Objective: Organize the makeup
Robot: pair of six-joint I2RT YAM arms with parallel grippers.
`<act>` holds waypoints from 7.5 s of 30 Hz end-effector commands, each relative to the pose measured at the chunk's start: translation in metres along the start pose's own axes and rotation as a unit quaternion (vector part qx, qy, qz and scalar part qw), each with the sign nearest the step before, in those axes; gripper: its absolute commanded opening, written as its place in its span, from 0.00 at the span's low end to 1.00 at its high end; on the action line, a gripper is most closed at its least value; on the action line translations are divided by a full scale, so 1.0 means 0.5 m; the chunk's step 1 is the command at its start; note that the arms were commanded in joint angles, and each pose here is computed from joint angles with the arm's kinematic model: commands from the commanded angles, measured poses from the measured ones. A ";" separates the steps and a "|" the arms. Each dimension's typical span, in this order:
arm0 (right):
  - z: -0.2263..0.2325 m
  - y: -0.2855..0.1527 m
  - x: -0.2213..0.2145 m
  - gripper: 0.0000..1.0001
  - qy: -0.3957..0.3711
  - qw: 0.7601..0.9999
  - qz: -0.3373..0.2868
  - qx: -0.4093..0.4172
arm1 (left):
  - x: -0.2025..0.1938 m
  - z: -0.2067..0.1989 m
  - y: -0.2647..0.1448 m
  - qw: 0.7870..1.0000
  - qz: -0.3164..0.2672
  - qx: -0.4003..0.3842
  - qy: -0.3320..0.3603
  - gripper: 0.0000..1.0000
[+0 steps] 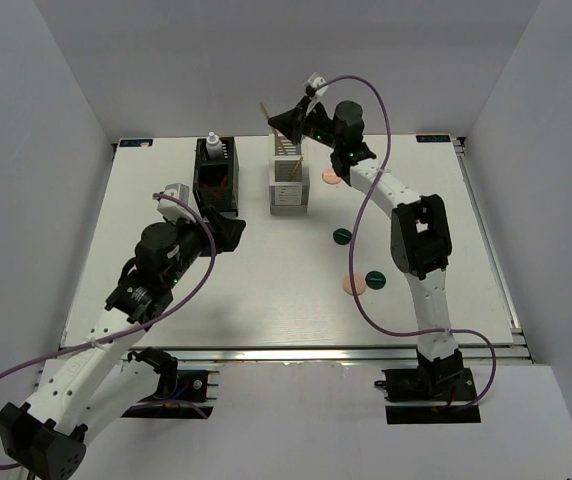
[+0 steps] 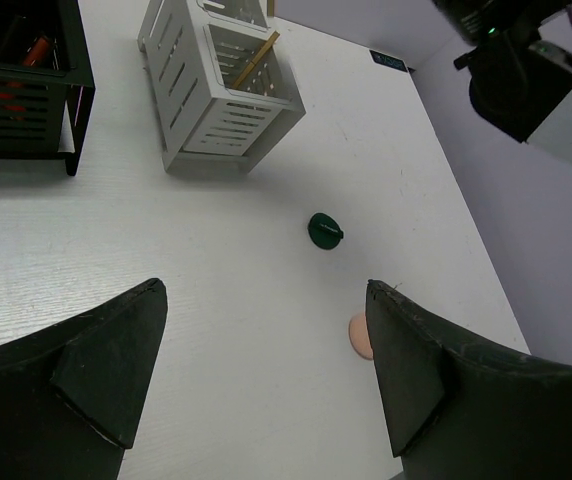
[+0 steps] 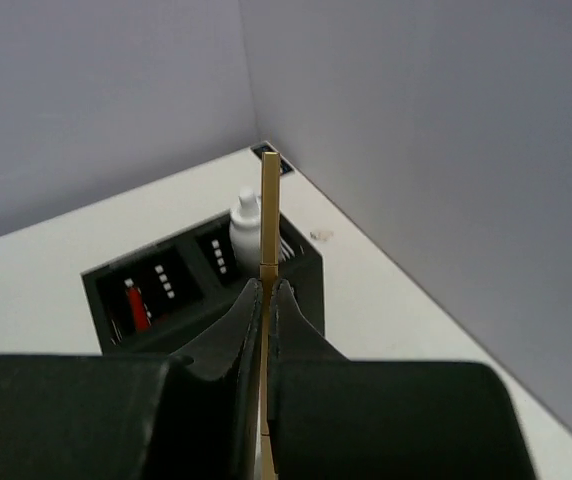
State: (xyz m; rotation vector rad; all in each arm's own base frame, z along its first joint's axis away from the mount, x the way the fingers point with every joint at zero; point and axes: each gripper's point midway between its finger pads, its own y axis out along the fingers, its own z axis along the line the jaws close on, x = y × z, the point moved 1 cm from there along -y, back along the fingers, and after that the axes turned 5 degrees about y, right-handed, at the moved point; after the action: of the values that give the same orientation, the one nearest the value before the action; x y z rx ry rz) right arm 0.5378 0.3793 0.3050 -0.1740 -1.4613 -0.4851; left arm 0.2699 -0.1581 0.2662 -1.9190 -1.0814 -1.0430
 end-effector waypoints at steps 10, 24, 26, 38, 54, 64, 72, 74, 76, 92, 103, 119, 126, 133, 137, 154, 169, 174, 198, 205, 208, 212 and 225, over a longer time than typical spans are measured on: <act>0.010 -0.048 -0.058 0.18 -0.020 1.000 0.019 -0.006 | 0.004 -0.002 0.011 1.000 -0.001 -0.003 0.000 0.90; 0.030 -0.096 0.024 0.46 -0.053 0.999 0.008 0.004 | -0.004 -0.020 0.024 0.999 0.008 -0.031 0.000 0.90; 0.042 -0.126 0.080 0.46 -0.073 0.997 0.002 0.006 | -0.010 -0.028 0.030 0.999 0.013 -0.044 0.000 0.90; 0.037 -0.487 0.055 0.50 0.000 0.976 0.170 -0.136 | -0.109 -0.151 0.173 0.980 0.117 -0.157 -0.036 0.80; 0.123 -0.774 -0.057 0.47 0.116 0.937 0.183 -0.276 | -0.361 -0.243 0.439 0.959 0.278 0.029 -0.037 0.64; 0.125 -0.792 -0.065 0.46 0.132 0.931 0.179 -0.288 | -0.444 -0.224 0.519 0.947 0.310 0.086 0.006 0.56; 0.127 -0.793 -0.072 0.46 0.146 0.930 0.175 -0.289 | -0.502 -0.173 0.518 0.932 0.339 0.119 0.053 0.56; 0.129 -0.793 -0.075 0.46 0.150 0.930 0.175 -0.288 | -0.514 -0.166 0.514 0.928 0.347 0.122 0.059 0.56; 0.131 -0.794 -0.082 0.46 0.155 0.929 0.176 -0.288 | -0.528 -0.160 0.510 0.925 0.354 0.125 0.066 0.53; 0.135 -0.798 -0.094 0.46 0.163 0.927 0.177 -0.287 | -0.459 -0.236 0.530 0.948 0.310 0.050 0.054 0.00; 0.141 -0.804 -0.110 0.46 0.165 0.926 0.181 -0.288 | -0.172 -0.299 0.570 0.988 0.152 0.000 0.038 0.00; 0.148 -0.814 -0.161 0.56 0.192 0.918 0.204 -0.280 | -0.014 -0.232 0.605 0.994 0.105 -0.029 -0.013 0.44; 0.141 -0.817 -0.162 0.59 0.186 0.917 0.206 -0.286 | -0.146 -0.272 0.586 0.971 0.213 -0.104 -0.025 0.62; 0.134 -0.817 -0.163 0.59 0.188 0.916 0.206 -0.289 | -0.320 -0.255 0.545 0.936 0.337 -0.094 0.040 0.60; 0.135 -0.818 -0.165 0.58 0.190 0.915 0.207 -0.290 | -0.400 -0.220 0.528 0.920 0.381 -0.068 0.068 0.61; 0.137 -0.817 -0.166 0.59 0.195 0.914 0.206 -0.290 | -0.507 -0.214 0.540 0.907 0.407 -0.057 0.087 0.62; 0.139 -0.822 -0.173 0.59 0.196 0.912 0.207 -0.296 | -0.586 -0.179 0.541 0.898 0.417 -0.011 0.140 0.39; 0.136 -0.822 -0.174 0.59 0.198 0.911 0.205 -0.297 | -0.613 -0.168 0.525 0.890 0.432 -0.009 0.146 0.25; 0.136 -0.828 -0.178 0.59 0.202 0.909 0.206 -0.300 | -0.479 -0.221 0.553 0.932 0.349 -0.035 0.093 0.00; 0.135 -0.827 -0.176 0.59 0.202 0.910 0.206 -0.300 | -0.439 -0.228 0.562 0.940 0.326 -0.040 0.089 0.00; 0.134 -0.827 -0.175 0.59 0.201 0.910 0.205 -0.300 | -0.435 -0.229 0.560 0.942 0.323 -0.040 0.088 0.00; 0.133 -0.826 -0.173 0.59 0.199 0.911 0.205 -0.299 | -0.406 -0.235 0.559 0.947 0.306 -0.041 0.087 0.00; 0.131 -0.825 -0.173 0.59 0.203 0.910 0.205 -0.298 | -0.272 -0.285 0.567 0.966 0.238 -0.068 0.075 0.00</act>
State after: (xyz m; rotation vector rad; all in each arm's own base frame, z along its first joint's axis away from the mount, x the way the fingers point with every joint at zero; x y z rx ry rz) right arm 0.2995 0.0569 0.1506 -0.8138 -0.7862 -0.5581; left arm 0.4229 -0.4391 0.0819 -1.9883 -0.3065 -0.8623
